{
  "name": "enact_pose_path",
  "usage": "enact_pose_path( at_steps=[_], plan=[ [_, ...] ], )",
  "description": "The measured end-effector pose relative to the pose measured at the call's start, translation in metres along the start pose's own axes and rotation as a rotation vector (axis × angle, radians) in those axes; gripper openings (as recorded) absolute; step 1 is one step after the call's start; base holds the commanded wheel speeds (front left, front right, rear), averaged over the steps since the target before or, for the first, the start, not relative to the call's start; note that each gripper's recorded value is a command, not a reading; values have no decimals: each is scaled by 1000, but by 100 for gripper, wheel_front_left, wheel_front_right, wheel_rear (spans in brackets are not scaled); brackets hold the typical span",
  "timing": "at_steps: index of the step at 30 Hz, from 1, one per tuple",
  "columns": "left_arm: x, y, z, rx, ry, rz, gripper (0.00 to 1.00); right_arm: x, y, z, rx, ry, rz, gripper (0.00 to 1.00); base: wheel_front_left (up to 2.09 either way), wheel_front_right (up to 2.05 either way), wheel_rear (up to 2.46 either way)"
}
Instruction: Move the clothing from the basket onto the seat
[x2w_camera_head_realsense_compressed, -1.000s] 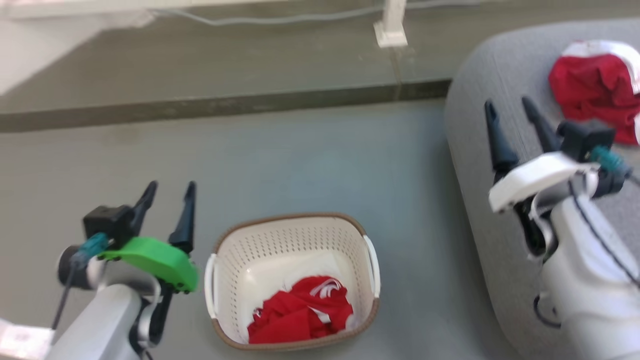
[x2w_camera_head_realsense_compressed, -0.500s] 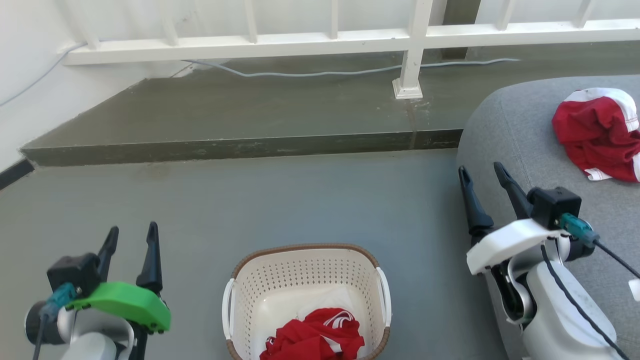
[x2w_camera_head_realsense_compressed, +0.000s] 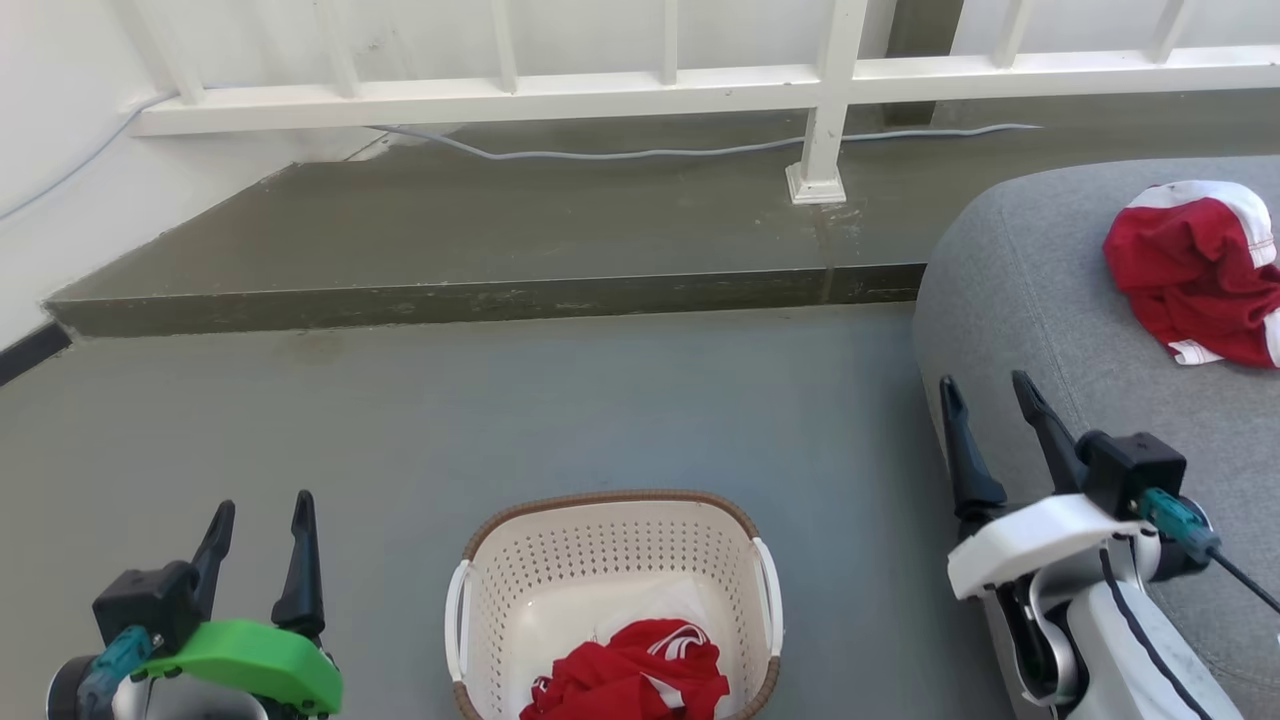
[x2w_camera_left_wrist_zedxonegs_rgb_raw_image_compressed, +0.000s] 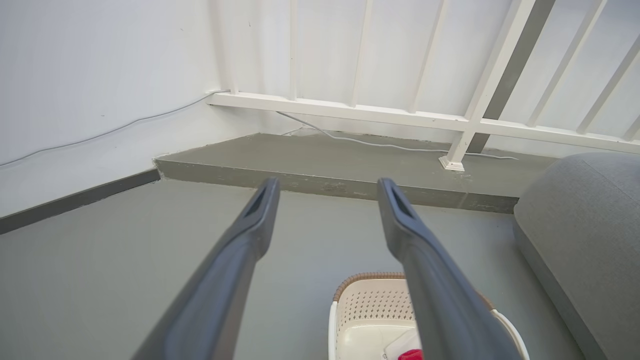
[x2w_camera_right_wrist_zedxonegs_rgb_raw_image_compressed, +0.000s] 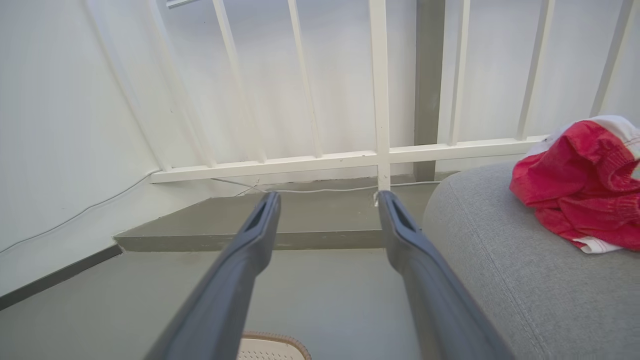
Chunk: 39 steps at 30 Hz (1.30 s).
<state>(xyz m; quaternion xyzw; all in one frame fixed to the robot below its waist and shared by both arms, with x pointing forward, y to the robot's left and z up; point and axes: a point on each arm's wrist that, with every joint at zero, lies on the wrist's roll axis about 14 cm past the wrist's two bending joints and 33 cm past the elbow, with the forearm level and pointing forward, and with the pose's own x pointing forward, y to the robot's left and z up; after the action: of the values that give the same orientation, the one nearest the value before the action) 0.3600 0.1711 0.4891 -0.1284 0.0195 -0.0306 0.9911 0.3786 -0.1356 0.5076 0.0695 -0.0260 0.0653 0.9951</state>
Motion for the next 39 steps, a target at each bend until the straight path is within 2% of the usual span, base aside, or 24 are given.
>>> enact_pose_path(
  at_steps=[12,39],
  plan=[
    [-6,-2,-2,-13,-5,8,100,-16,-7,-5,23,7,-51,100,0,0,0],
    [-16,-11,-5,5,-3,-11,100,-30,-8,1,44,-11,-71,100,0,0,0]
  ],
)
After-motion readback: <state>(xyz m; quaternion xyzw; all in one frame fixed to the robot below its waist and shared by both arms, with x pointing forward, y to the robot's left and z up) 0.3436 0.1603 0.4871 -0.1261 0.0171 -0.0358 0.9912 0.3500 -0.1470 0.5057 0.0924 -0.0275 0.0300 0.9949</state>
